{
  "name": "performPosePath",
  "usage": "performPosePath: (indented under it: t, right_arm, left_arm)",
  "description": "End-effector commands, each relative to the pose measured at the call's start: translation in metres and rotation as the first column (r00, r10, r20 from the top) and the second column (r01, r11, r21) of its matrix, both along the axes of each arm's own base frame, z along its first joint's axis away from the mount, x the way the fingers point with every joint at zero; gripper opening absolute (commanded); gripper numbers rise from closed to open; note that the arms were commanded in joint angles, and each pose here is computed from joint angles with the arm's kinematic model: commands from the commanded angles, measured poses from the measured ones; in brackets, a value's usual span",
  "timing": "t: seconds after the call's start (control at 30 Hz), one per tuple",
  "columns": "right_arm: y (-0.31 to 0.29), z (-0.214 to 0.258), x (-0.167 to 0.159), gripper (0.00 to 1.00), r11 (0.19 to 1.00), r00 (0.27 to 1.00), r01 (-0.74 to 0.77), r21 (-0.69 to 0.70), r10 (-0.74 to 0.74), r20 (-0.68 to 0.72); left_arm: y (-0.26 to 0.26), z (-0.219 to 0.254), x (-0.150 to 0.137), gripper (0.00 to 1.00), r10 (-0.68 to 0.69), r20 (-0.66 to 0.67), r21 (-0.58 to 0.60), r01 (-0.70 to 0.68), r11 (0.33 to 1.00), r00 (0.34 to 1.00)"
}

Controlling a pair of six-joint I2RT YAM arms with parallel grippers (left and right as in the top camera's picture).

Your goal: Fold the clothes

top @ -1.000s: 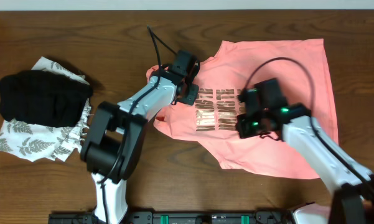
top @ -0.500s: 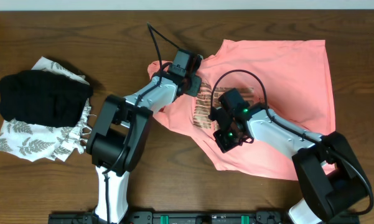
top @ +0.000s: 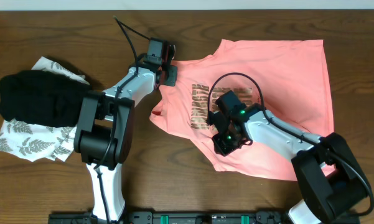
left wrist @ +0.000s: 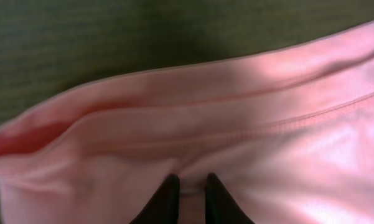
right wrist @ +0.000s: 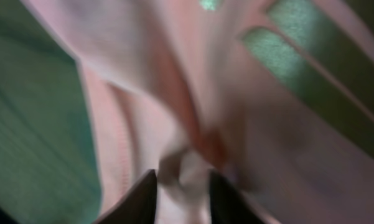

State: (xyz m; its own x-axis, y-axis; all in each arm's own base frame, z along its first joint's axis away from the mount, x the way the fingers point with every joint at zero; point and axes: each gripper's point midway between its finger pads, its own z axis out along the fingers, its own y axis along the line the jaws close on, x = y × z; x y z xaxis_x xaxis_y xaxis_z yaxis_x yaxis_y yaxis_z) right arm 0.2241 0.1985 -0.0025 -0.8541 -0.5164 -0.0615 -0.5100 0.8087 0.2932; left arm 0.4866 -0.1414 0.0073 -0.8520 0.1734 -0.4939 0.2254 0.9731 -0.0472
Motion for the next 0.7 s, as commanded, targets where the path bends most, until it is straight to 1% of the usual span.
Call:
performPosePath:
  t: [0.0,0.03,0.1,0.13,0.17,0.2,0.23,0.3,0.33,0.4,0.5,0.67]
  right_arm:
    - [-0.013,-0.004,0.003,0.36,0.997,0.998,-0.011,-0.073,0.015,0.057]
    - [-0.010,0.003,0.007,0.38,0.998,0.996,-0.010,-0.057,0.014,0.083]
    - [-0.006,0.016,0.013,0.39,0.999,0.993,-0.008,-0.033,0.012,0.122]
    - [-0.005,0.021,0.015,0.37,1.000,0.990,-0.006,-0.020,0.009,0.141]
    - [-0.004,0.025,0.017,0.32,1.000,0.988,-0.004,-0.012,0.006,0.152]
    - [-0.003,0.028,0.018,0.26,1.000,0.987,-0.002,-0.005,0.003,0.161]
    - [-0.003,0.028,0.018,0.20,1.000,0.987,0.003,-0.005,-0.003,0.161]
    - [-0.001,0.028,0.016,0.06,1.000,0.989,0.001,0.006,-0.002,0.151]
    - [0.000,0.028,0.015,0.01,1.000,0.989,-0.002,0.013,0.000,0.146]
    - [0.006,0.029,0.013,0.01,0.999,0.990,-0.011,0.038,0.006,0.139]
    - [0.014,0.031,0.013,0.01,0.997,0.990,-0.028,0.070,0.018,0.143]
    - [0.025,0.028,0.016,0.01,0.994,0.984,-0.063,0.087,0.047,0.173]
  left_arm:
    - [-0.009,0.048,0.004,0.25,-0.008,0.068,-0.012,0.009,1.000,0.998]
    - [-0.010,0.059,0.000,0.31,-0.013,0.072,-0.013,0.014,1.000,0.997]
    - [-0.013,0.074,-0.008,0.37,-0.023,0.073,-0.014,0.024,1.000,0.997]
    - [-0.015,0.079,-0.013,0.38,-0.026,0.065,-0.013,0.027,1.000,0.998]
    - [-0.016,0.083,-0.021,0.38,-0.025,0.047,-0.014,0.025,1.000,0.999]
    - [-0.018,0.083,-0.031,0.36,-0.022,0.014,-0.013,0.022,1.000,1.000]
    - [-0.019,0.080,-0.037,0.32,-0.024,-0.014,-0.011,0.024,1.000,1.000]
    - [-0.026,0.069,-0.058,0.19,-0.053,-0.097,-0.013,0.052,0.999,0.994]
    - [-0.030,0.063,-0.068,0.13,-0.069,-0.134,-0.017,0.067,0.998,0.989]
    - [-0.036,0.050,-0.086,0.06,-0.095,-0.197,-0.018,0.094,0.995,0.976]
    - [-0.041,0.037,-0.100,0.06,-0.115,-0.236,-0.006,0.117,0.993,0.965]
    - [-0.042,0.015,-0.110,0.06,-0.125,-0.251,-0.001,0.128,0.992,0.960]
